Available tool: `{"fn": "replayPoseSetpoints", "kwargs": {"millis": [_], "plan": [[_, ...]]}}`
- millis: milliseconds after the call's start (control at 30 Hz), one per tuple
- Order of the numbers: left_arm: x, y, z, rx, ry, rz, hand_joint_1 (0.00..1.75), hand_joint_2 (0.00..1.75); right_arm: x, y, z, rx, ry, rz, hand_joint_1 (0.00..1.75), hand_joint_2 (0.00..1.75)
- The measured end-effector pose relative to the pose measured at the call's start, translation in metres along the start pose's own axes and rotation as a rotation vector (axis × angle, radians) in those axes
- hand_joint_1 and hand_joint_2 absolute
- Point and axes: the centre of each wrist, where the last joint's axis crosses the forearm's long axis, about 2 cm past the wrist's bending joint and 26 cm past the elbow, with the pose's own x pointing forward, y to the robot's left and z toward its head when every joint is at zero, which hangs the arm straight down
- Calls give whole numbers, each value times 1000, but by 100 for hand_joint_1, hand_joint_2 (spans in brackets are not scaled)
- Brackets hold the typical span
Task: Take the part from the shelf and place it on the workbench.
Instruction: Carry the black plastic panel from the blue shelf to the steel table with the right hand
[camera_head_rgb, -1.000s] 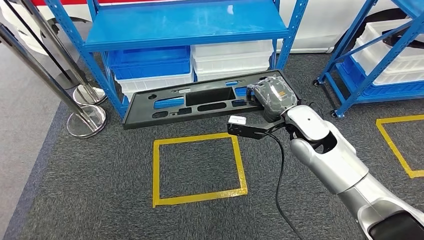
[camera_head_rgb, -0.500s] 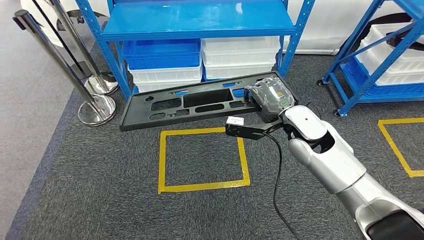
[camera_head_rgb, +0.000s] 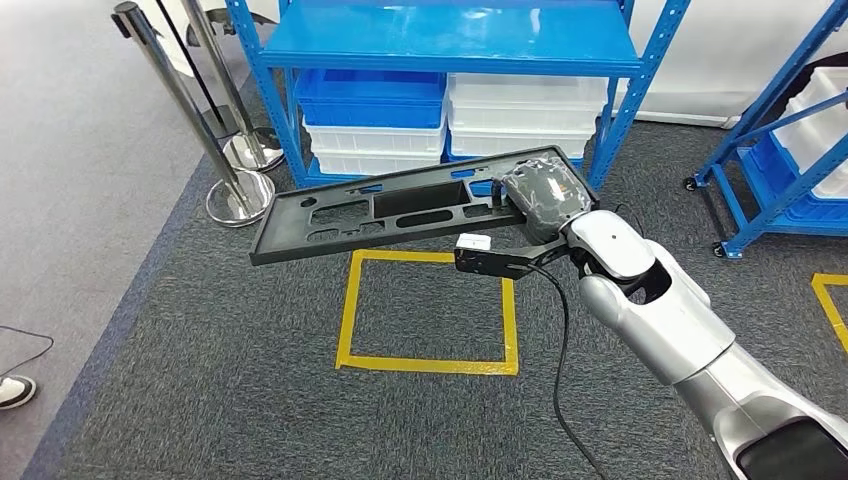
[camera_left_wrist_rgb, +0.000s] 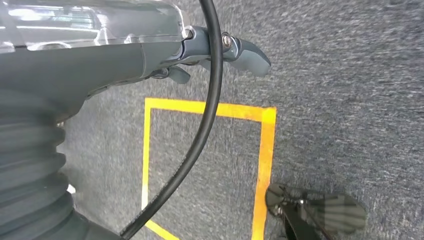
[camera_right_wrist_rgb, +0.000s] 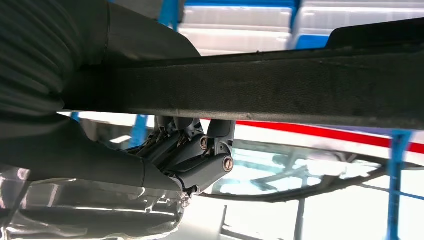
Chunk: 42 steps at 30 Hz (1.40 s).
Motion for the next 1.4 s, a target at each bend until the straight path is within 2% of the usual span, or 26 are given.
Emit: {"fn": "replayPoseSetpoints", "kwargs": {"millis": [1100,1167,1267,1400], "plan": [[1,0,0,1,-2,-3,0,175,0,-3,-7,-2,0,7,175,175],[-1,0,0,30,-19,-26,0,175,0,8,2,-33,17,26,175,175],[-5,2,0,104,-50,-77,0,175,3,52,43,-102,49,59,175,175],[-8,4,1,138,-26,-49,0,175,3,89,85,-28,84,55,175,175]]}}
